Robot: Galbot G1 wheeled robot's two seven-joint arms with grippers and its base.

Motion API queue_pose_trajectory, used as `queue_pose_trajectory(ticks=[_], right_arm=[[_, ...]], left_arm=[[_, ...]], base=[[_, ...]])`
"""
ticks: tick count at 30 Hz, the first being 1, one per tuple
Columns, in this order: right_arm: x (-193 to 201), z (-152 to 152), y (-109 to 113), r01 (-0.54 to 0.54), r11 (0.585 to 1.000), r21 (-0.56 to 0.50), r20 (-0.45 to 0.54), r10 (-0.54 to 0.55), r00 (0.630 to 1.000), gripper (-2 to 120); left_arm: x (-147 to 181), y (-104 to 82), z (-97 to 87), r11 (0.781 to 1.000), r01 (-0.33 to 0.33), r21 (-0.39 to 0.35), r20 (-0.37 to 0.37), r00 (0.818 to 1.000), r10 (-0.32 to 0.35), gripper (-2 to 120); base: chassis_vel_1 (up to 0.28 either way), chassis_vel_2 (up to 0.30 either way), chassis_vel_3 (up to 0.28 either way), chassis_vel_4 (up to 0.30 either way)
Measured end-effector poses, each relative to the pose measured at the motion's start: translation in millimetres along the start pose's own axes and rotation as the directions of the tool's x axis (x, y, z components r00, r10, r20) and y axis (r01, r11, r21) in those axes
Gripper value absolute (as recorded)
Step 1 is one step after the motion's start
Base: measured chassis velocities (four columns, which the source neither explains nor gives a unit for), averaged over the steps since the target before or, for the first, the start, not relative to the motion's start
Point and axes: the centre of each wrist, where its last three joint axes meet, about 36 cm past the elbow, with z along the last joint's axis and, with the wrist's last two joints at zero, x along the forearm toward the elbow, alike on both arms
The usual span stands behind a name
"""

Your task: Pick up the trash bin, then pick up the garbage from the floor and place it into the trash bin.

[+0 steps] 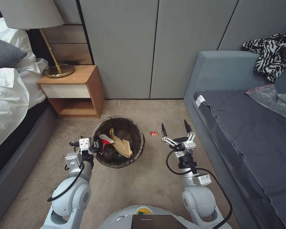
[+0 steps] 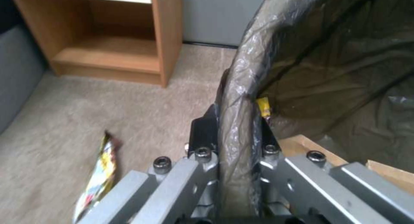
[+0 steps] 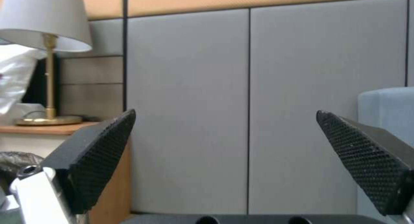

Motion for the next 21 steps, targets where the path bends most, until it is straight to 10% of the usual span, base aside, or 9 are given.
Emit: queue_pose_trajectory(ticks=[21], right_arm=[[-8.5, 6.7, -2.3, 0.057, 0.997, 0.049, 0.102, -0.062, 0.993, 99]], left_arm=[[-0.2, -0.6, -0.4, 1.0, -0.002, 0.002, 0.001, 1.0, 0.002, 4]], base=[[-0.172, 0.164, 0.173, -0.163]])
